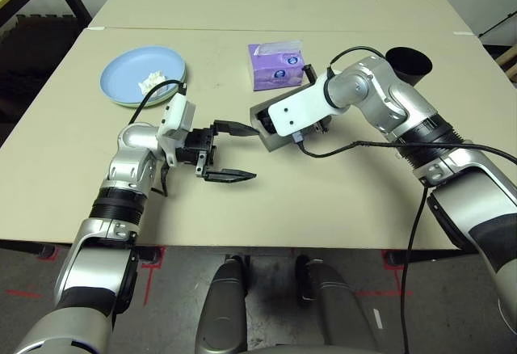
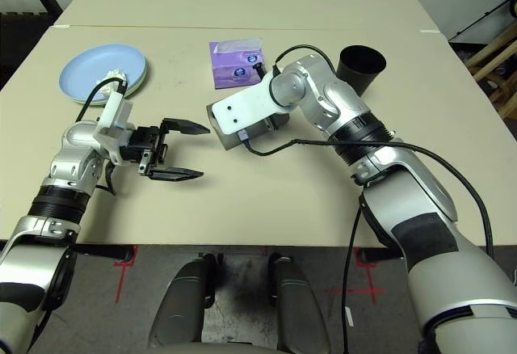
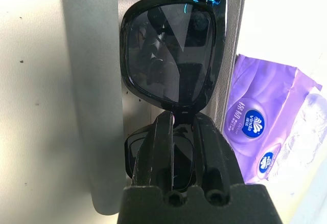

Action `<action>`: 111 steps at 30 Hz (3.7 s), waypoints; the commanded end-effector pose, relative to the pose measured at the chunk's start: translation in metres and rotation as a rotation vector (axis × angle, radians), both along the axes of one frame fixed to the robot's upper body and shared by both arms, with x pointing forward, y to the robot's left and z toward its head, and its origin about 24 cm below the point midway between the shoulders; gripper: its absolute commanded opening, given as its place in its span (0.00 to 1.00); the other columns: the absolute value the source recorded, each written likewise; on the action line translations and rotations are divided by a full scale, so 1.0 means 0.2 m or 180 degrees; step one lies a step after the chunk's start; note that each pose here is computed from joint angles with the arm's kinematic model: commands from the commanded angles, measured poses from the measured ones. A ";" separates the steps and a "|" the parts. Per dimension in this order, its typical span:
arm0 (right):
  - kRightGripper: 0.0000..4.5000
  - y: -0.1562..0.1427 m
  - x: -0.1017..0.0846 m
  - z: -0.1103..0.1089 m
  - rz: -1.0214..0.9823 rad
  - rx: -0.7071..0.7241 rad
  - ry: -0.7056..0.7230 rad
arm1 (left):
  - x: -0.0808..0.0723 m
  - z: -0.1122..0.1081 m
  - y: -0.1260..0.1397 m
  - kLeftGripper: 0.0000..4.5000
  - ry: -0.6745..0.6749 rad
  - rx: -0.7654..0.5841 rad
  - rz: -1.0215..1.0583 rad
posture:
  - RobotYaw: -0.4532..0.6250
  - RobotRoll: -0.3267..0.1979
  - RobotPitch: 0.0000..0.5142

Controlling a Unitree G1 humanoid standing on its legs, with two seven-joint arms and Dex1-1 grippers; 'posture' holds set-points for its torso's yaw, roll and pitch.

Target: Organize and tidy the items on the table.

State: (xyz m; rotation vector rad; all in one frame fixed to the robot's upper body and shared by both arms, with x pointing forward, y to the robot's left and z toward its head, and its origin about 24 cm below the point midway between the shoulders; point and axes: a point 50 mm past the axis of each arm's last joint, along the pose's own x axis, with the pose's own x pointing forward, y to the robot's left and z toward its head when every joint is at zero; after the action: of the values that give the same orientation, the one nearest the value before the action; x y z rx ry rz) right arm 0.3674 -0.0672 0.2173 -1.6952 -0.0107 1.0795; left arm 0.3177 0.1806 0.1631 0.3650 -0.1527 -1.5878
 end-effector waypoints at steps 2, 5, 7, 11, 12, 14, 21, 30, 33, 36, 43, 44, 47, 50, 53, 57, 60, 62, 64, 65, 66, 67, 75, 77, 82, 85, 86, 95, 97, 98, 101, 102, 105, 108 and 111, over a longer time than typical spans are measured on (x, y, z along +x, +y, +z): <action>0.09 0.00 -0.02 -0.09 0.0020 -0.0115 0.0157 | -0.01 -0.01 0.01 1.00 0.0013 0.0072 -0.0014 | 0.57 0.62 0.43; 0.09 0.00 -0.01 -0.10 -0.0007 -0.0094 0.0133 | -0.01 -0.01 0.01 1.00 0.0015 0.0072 -0.0014 | 0.57 0.62 0.43; 0.09 0.00 0.00 -0.09 -0.0031 -0.0062 0.0092 | -0.01 -0.01 0.01 1.00 0.0016 0.0073 -0.0014 | 0.57 0.62 0.43; 0.09 0.01 0.01 -0.06 -0.0039 -0.0039 0.0054 | -0.01 -0.01 0.01 1.00 0.0017 0.0077 -0.0016 | 0.57 0.62 0.43; 0.09 0.01 0.01 -0.06 -0.0036 -0.0046 0.0060 | -0.01 -0.01 0.01 1.00 0.0017 0.0077 -0.0014 | 0.57 0.62 0.43; 0.09 0.01 0.01 -0.07 -0.0030 -0.0074 0.0094 | -0.01 -0.01 0.01 1.00 0.0013 0.0078 -0.0012 | 0.57 0.62 0.43; 0.09 -0.01 -0.01 -0.06 0.0010 -0.0186 0.0165 | -0.01 -0.01 0.01 1.00 0.0007 0.0082 -0.0012 | 0.57 0.62 0.42; 0.09 -0.01 -0.01 -0.06 0.0076 -0.0264 0.0176 | -0.01 -0.01 0.00 1.00 -0.0002 0.0073 -0.0020 | 0.57 0.62 0.40; 0.09 -0.01 -0.01 -0.06 0.0111 -0.0302 0.0167 | -0.01 -0.01 0.00 1.00 -0.0001 0.0074 -0.0016 | 0.58 0.62 0.40; 0.09 -0.02 -0.01 -0.06 0.0128 -0.0337 0.0168 | -0.01 -0.02 0.01 1.00 -0.0001 0.0077 -0.0009 | 0.58 0.62 0.40; 0.64 -0.02 0.00 -0.04 0.0129 -0.0334 0.0119 | -0.01 -0.01 0.01 1.00 -0.0004 0.0084 0.0012 | 0.58 0.62 0.39; 0.73 -0.02 0.00 -0.03 0.0129 -0.0327 0.0112 | -0.01 -0.01 0.01 1.00 -0.0004 0.0084 0.0014 | 0.58 0.62 0.39; 0.95 -0.02 0.00 -0.01 0.0125 -0.0294 0.0092 | 0.00 -0.01 0.02 1.00 -0.0004 0.0087 0.0018 | 0.57 0.62 0.39; 0.99 -0.03 -0.01 0.02 0.0118 -0.0263 0.0071 | 0.00 -0.01 0.01 1.00 -0.0004 0.0090 0.0016 | 0.56 0.62 0.38; 0.99 -0.05 -0.01 0.06 0.0098 -0.0202 0.0052 | 0.01 -0.01 0.01 1.00 -0.0004 0.0098 0.0017 | 0.56 0.62 0.38; 0.99 -0.06 -0.02 0.11 0.0045 -0.0020 0.0117 | 0.01 -0.01 0.01 1.00 -0.0004 0.0106 0.0020 | 0.55 0.62 0.38; 0.99 -0.07 -0.03 0.15 -0.0039 0.0252 0.0246 | 0.02 -0.01 0.02 1.00 -0.0001 0.0113 0.0026 | 0.54 0.62 0.38; 0.99 -0.09 -0.03 0.17 -0.0126 0.0576 0.0399 | 0.02 0.00 0.02 1.00 -0.0002 0.0114 0.0031 | 0.54 0.62 0.38; 0.99 -0.10 -0.04 0.18 -0.0158 0.1028 0.0611 | 0.02 0.00 0.02 1.00 -0.0002 0.0111 0.0034 | 0.54 0.62 0.38; 0.99 -0.12 -0.04 0.18 -0.0202 0.1291 0.0691 | 0.02 0.00 0.02 1.00 -0.0002 0.0106 0.0039 | 0.54 0.62 0.38; 0.99 -0.15 -0.04 0.18 -0.0207 0.1518 0.0774 | 0.02 0.00 0.02 1.00 -0.0001 0.0101 0.0044 | 0.54 0.62 0.38; 0.99 -0.16 -0.05 0.17 -0.0231 0.1888 0.0974 | 0.02 0.00 0.03 1.00 0.0003 0.0096 0.0052 | 0.53 0.62 0.38; 0.99 -0.33 -0.14 -0.03 -0.0757 0.3958 0.1695 | 0.02 0.00 0.05 1.00 0.0036 0.0082 0.0115 | 0.52 0.62 0.40; 0.99 -0.35 -0.16 -0.06 -0.0748 0.4283 0.1739 | 0.02 0.00 0.05 1.00 0.0049 0.0079 0.0132 | 0.52 0.62 0.40; 0.99 -0.44 -0.20 -0.12 -0.0761 0.4964 0.1724 | 0.03 -0.01 0.07 1.00 0.0089 0.0094 0.0190 | 0.52 0.62 0.42; 0.99 -0.51 -0.21 -0.18 -0.0832 0.5036 0.1513 | 0.04 -0.01 0.09 1.00 0.0078 0.0083 0.0260 | 0.52 0.62 0.42; 0.99 -0.54 -0.22 -0.21 -0.0865 0.4999 0.1448 | 0.04 -0.01 0.09 1.00 0.0073 0.0068 0.0296 | 0.52 0.62 0.43; 0.99 -0.74 -0.29 -0.36 -0.0996 0.4845 0.1256 | 0.06 -0.01 0.09 1.00 0.0034 -0.0019 0.0486 | 0.52 0.62 0.43; 0.99 -0.77 -0.30 -0.37 -0.0906 0.4704 0.1289 | 0.06 -0.01 0.09 1.00 0.0025 -0.0024 0.0497 | 0.52 0.62 0.42; 0.99 -0.78 -0.31 -0.37 -0.0864 0.4648 0.1298 | 0.06 -0.01 0.09 1.00 0.0022 -0.0026 0.0502 | 0.52 0.62 0.42; 0.99 -0.79 -0.32 -0.36 -0.0731 0.4467 0.1356 | 0.06 -0.01 0.09 1.00 0.0013 -0.0030 0.0516 | 0.52 0.62 0.42; 0.99 -0.79 -0.33 -0.36 -0.0697 0.4433 0.1359 | 0.06 -0.01 0.09 1.00 0.0009 -0.0034 0.0525 | 0.52 0.62 0.42; 0.99 -0.81 -0.33 -0.37 -0.0699 0.4339 0.1354 | 0.06 -0.01 0.09 1.00 -0.0001 -0.0040 0.0550 | 0.53 0.62 0.42; 0.99 -0.82 -0.35 -0.39 -0.0708 0.4212 0.1447 | 0.07 0.00 0.10 1.00 -0.0028 -0.0077 0.0635 | 0.53 0.62 0.42; 0.99 -0.83 -0.37 -0.39 -0.0736 0.4181 0.1543 | 0.08 0.02 0.11 1.00 -0.0067 -0.0131 0.0756 | 0.53 0.62 0.41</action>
State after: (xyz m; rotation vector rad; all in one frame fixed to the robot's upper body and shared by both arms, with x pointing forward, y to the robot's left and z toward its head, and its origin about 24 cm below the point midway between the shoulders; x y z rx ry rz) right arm 0.2974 -0.2335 0.1410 -0.2515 -0.1846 0.9062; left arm 0.3323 0.2016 0.1659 0.3460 -0.1548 -1.3662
